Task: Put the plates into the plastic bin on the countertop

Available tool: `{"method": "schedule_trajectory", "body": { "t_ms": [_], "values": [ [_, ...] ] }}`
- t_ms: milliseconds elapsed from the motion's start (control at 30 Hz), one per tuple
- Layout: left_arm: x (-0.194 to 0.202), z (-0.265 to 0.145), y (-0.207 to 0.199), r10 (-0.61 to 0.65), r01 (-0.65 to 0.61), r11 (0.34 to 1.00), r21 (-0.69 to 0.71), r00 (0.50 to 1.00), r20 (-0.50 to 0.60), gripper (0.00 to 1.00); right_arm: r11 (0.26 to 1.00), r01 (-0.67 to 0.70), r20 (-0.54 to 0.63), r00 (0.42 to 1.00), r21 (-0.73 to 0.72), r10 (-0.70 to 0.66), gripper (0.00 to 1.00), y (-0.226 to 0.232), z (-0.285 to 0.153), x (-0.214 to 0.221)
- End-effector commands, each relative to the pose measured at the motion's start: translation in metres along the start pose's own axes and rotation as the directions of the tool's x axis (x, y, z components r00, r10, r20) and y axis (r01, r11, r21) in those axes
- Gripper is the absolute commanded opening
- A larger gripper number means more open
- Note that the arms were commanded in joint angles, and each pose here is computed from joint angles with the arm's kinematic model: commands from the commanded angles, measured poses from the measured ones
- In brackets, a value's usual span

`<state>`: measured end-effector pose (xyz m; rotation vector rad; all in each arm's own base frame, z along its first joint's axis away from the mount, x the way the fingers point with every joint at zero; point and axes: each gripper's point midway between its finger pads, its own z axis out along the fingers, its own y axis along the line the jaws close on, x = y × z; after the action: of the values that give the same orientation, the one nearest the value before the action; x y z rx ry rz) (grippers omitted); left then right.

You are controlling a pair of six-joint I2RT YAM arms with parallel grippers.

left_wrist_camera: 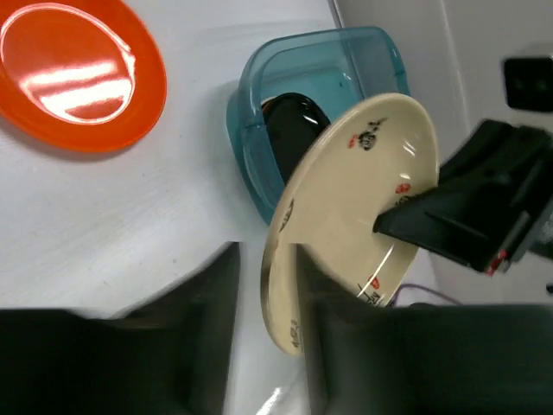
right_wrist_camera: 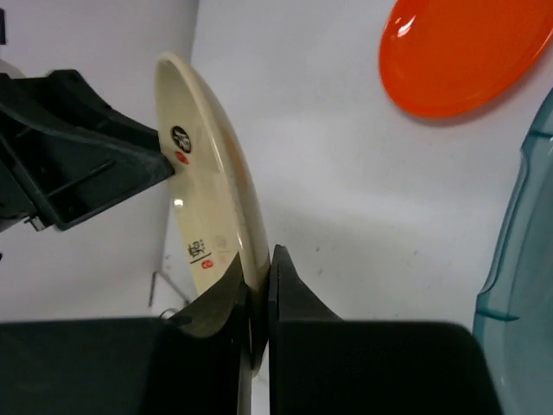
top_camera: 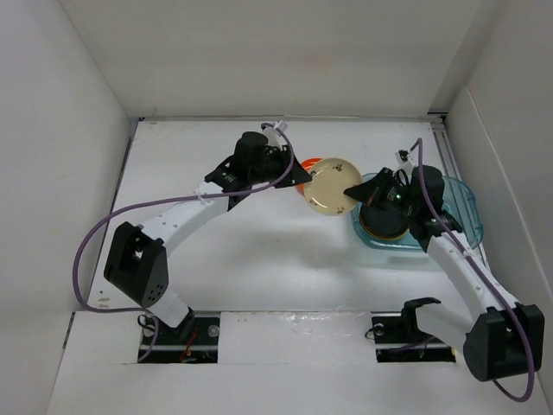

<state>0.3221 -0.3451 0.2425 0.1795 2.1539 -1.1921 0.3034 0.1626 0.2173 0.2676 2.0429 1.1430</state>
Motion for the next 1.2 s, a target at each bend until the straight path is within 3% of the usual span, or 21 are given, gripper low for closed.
{"method": "schedule_trajectory", "body": {
  "t_ms": [0,33,67,167,300,467,733,767,867,933,1167],
  "values": [
    [-0.003,-0.002,-0.022,0.014,-0.014,0.996,0.09,1.0,-0.004,0.38,0.997,0.083,0.147,0.986,-0.009,-0.081,0.0,0.026,-0.003,-0.034],
    [-0.009,0.0,-0.01,0.007,-0.007,1.0,0.023,0.999,0.038,0.63,0.998,0.057,0.202,0.977,0.036,-0.063,0.0,0.018,-0.006,-0.041],
    [-0.014,0.001,-0.002,-0.008,0.009,1.0,-0.022,0.998,0.065,0.99,0.998,0.021,0.241,0.97,0.066,-0.036,0.0,0.01,-0.009,-0.043],
    [-0.027,0.006,0.029,-0.018,0.045,0.983,-0.179,0.988,0.151,1.0,0.97,-0.144,0.416,0.908,0.197,0.05,0.0,-0.024,-0.037,-0.07],
    [-0.03,0.022,0.069,-0.016,0.076,0.937,-0.341,0.984,0.175,1.0,0.868,-0.332,0.51,0.853,0.37,0.109,0.0,-0.084,-0.066,-0.067],
    [-0.013,0.053,0.12,-0.015,0.077,0.878,-0.473,0.991,0.134,1.0,0.807,-0.403,0.57,0.815,0.431,0.103,0.0,-0.117,-0.089,-0.061],
    [0.0,0.077,0.171,-0.08,0.122,0.844,-0.522,0.991,0.103,1.0,0.762,-0.448,0.599,0.795,0.467,0.101,0.01,-0.148,-0.104,-0.051],
    [0.004,0.079,0.175,-0.084,0.122,0.84,-0.529,0.992,0.096,1.0,0.771,-0.447,0.6,0.793,0.454,0.106,0.04,-0.146,-0.104,-0.053],
    [0.0,0.085,0.175,-0.082,0.122,0.842,-0.525,0.992,0.1,1.0,0.776,-0.427,0.555,0.823,0.465,0.121,0.28,-0.149,-0.095,-0.048],
    [0.0,0.088,0.177,-0.073,0.112,0.842,-0.527,0.993,0.093,1.0,0.785,-0.413,0.535,0.835,0.461,0.125,0.62,-0.148,-0.091,-0.046],
    [-0.002,0.09,0.176,-0.074,0.112,0.842,-0.528,0.993,0.092,1.0,0.81,-0.379,0.517,0.849,0.448,0.112,0.92,-0.132,-0.096,-0.047]
  ]
}}
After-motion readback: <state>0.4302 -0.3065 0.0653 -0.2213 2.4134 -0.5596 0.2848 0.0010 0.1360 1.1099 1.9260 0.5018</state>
